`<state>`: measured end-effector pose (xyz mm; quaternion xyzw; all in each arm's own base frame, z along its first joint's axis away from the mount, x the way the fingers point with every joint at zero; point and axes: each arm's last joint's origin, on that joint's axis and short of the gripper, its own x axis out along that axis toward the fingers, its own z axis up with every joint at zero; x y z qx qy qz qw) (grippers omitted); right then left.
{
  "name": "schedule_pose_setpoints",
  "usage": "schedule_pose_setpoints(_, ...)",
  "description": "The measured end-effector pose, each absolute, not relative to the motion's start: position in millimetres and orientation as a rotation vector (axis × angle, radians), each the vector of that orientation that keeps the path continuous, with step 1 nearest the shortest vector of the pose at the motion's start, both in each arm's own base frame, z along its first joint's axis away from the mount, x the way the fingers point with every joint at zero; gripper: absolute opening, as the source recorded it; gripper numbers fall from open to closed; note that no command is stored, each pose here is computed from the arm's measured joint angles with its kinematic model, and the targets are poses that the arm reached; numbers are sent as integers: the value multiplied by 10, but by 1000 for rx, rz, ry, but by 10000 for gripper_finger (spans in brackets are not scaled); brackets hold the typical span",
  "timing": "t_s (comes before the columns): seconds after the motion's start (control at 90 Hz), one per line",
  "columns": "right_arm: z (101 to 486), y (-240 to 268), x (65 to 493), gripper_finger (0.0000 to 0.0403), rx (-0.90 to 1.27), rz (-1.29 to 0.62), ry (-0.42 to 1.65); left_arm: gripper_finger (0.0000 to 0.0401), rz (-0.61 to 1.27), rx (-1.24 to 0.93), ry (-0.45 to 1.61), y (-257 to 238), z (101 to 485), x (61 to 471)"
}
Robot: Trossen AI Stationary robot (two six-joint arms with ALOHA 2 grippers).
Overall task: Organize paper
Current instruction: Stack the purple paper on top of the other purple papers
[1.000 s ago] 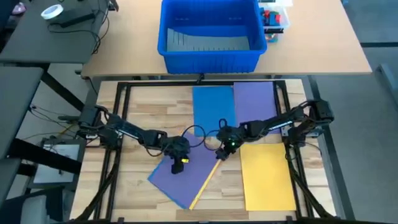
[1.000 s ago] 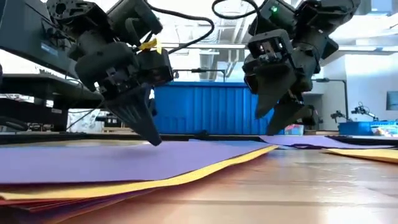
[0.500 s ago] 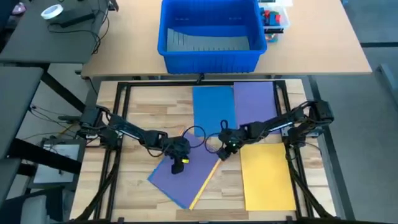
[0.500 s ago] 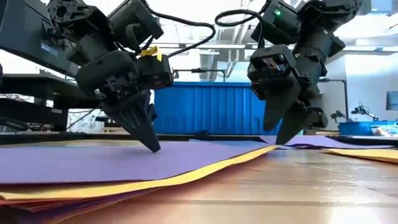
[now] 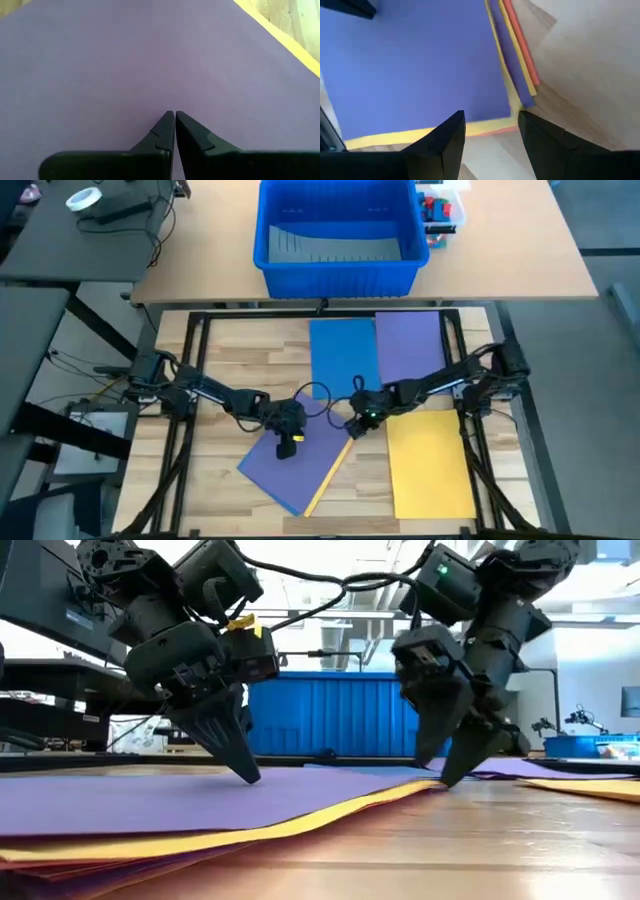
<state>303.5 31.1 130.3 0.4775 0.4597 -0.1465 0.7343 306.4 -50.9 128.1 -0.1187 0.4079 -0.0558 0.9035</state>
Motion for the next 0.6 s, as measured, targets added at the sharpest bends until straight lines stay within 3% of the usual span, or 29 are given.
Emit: schedule_pose_setpoints(0.6, 1312, 304, 3164, 175, 1086, -253, 898, 0, -127, -220, 833, -509, 1286, 3070)
